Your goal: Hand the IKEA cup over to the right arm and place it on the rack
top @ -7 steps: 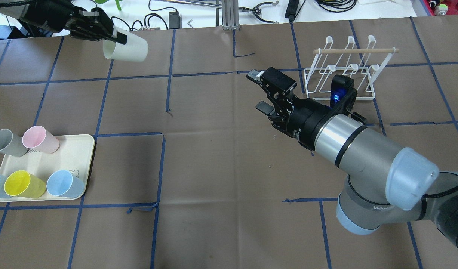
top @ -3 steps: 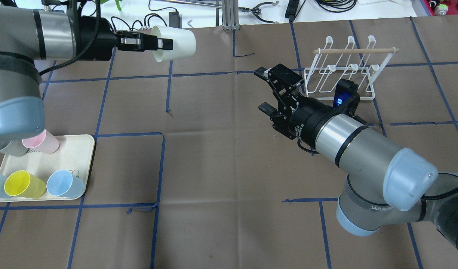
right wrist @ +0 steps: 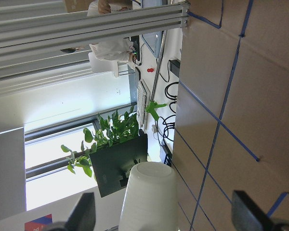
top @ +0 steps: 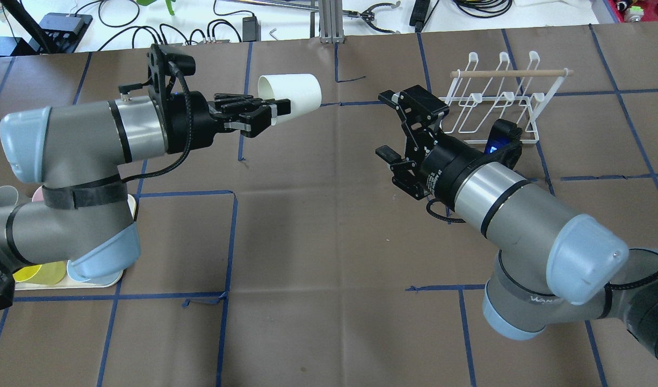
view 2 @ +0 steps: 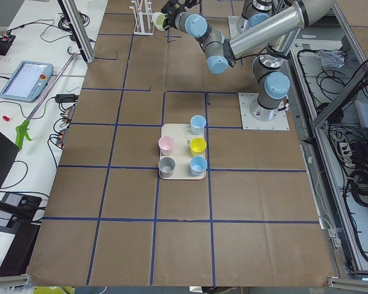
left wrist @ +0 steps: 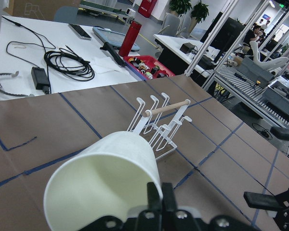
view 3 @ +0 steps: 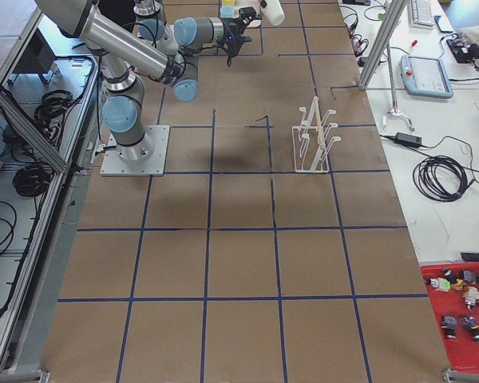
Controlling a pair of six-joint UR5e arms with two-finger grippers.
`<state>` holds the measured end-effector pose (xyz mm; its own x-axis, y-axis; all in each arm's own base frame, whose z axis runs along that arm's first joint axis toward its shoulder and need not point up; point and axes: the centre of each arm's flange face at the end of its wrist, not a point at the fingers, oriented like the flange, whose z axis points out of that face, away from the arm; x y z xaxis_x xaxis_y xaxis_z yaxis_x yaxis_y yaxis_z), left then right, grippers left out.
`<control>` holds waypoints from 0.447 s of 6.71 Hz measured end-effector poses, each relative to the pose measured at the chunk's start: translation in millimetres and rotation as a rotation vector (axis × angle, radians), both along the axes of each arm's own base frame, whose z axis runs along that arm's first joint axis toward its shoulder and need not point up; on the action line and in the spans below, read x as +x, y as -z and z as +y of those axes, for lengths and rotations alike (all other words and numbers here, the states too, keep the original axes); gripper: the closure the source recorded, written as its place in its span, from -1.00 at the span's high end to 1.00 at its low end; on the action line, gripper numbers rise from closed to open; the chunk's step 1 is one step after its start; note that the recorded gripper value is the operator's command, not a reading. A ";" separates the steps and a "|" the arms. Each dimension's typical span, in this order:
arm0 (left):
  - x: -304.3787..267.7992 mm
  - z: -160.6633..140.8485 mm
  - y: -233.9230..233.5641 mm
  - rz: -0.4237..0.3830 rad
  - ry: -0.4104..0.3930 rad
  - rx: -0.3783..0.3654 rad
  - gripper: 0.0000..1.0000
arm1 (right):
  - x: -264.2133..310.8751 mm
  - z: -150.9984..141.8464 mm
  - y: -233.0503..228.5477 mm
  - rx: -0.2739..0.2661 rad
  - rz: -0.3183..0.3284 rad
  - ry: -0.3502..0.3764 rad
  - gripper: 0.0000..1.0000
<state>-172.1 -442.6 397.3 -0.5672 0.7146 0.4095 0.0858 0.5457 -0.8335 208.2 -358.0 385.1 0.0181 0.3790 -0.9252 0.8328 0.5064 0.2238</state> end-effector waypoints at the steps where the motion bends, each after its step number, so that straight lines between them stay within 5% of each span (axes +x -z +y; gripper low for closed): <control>1: -6.8 12.1 4.6 0.008 0.002 -0.040 -1.00 | 2.8 0.0 1.1 0.006 -0.003 -0.005 0.99; 3: -10.9 28.6 17.6 0.009 0.008 -0.087 -1.00 | 15.3 -12.5 10.3 0.034 0.002 -0.023 0.99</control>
